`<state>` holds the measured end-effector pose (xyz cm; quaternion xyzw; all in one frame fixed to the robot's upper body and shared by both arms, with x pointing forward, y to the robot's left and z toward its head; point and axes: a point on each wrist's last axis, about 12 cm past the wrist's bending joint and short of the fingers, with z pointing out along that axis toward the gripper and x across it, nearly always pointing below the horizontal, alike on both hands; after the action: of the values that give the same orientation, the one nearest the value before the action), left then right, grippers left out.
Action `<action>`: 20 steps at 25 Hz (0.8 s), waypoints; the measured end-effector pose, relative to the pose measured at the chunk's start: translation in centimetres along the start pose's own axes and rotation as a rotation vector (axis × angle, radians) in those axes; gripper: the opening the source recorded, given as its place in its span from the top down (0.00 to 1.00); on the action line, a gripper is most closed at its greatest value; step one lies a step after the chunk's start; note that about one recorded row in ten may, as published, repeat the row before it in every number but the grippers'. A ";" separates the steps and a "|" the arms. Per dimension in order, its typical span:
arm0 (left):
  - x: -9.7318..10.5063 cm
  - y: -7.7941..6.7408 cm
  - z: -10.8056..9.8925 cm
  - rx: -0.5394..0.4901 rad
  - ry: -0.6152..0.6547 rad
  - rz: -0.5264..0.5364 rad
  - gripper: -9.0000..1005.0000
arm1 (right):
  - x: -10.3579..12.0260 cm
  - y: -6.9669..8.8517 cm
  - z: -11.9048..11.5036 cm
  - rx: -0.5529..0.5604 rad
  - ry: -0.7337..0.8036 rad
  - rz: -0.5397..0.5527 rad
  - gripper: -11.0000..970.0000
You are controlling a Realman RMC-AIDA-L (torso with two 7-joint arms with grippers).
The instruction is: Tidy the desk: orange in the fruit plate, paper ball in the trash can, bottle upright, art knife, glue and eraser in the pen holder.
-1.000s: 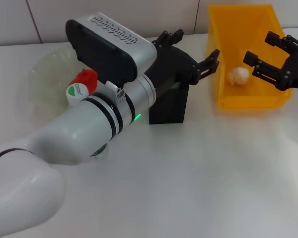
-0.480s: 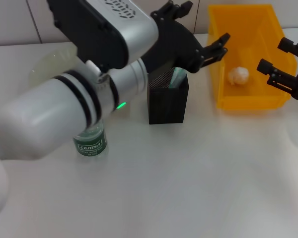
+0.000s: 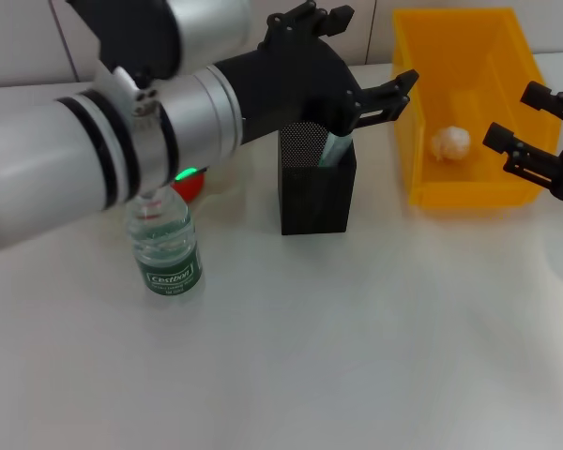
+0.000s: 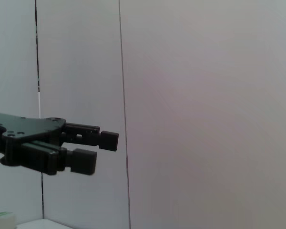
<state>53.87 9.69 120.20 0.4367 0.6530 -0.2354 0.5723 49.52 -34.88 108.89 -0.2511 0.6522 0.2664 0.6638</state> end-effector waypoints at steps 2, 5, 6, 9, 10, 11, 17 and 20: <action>0.3 1.0 -0.4 0.034 -0.024 -0.023 0.14 | 0.0 0.1 0.0 -0.007 0.006 0.000 0.18; 1.1 2.3 -1.3 0.105 -0.063 -0.055 0.14 | -0.1 0.2 0.1 -0.041 0.042 -0.010 0.18; 1.1 2.3 -1.3 0.105 -0.063 -0.055 0.14 | -0.1 0.2 0.1 -0.041 0.042 -0.010 0.18; 2.3 3.4 -2.6 0.172 -0.100 -0.085 0.14 | -0.5 0.4 0.4 -0.104 0.100 -0.015 0.18; 2.6 3.7 -3.0 0.191 -0.112 -0.088 0.14 | -1.2 0.6 0.5 -0.157 0.123 -0.024 0.18; 3.1 3.9 -3.6 0.211 -0.117 -0.089 0.14 | -1.2 0.6 0.5 -0.157 0.123 -0.024 0.18; 4.9 5.2 -6.2 0.320 -0.134 -0.110 0.14 | -3.7 1.3 0.6 -0.328 0.220 -0.049 0.18; 6.3 5.1 -7.4 0.409 -0.138 -0.133 0.14 | -4.5 1.4 1.1 -0.370 0.250 -0.036 0.18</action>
<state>54.39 20.15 116.94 0.4825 0.5782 -0.4297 0.4983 49.29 -33.24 113.47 -0.4113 0.6650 0.3366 0.5248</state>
